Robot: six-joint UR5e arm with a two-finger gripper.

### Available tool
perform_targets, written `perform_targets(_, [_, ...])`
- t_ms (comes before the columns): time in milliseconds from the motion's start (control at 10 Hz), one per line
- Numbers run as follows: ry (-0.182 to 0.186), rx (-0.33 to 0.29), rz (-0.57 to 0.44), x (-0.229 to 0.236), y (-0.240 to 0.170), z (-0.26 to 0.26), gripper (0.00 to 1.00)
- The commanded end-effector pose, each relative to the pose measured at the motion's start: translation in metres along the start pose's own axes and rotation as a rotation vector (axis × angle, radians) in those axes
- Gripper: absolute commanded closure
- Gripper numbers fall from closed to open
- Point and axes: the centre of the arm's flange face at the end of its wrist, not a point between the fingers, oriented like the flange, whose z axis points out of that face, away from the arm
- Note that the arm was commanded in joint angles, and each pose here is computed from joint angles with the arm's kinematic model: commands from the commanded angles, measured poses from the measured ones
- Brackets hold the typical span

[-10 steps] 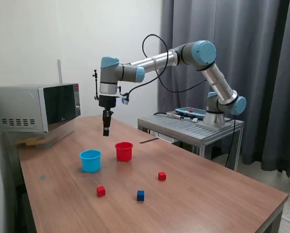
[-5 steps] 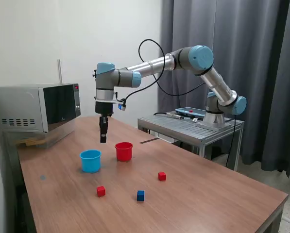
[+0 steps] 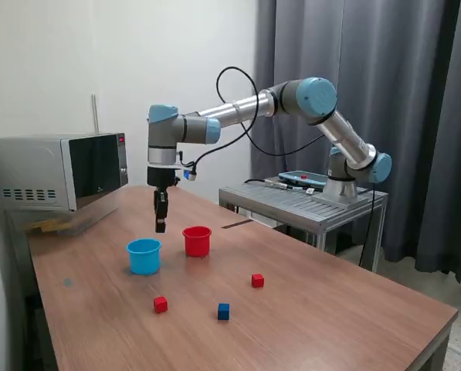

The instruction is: Place red objects in the red bin, and blue objects in the blue bin.

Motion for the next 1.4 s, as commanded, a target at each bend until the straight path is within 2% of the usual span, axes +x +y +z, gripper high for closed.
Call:
perform_targets(0, [-0.002, 0.016, -0.001, 0.0, 0.005, 0.017, 1.0])
perform_targets(700, [0.005, 0.005, 0.026, -0.021, 0.019, 0.024, 1.0])
perform_targets(800, [0.058, 0.015, 0.018, -0.019, 0.02, 0.027, 1.0])
perform_targets(900, [0.093, 0.018, 0.019, -0.02, 0.022, 0.027, 1.0])
perform_targets(1300, [0.087, 0.027, 0.038, -0.029, 0.027, 0.037, 1.0])
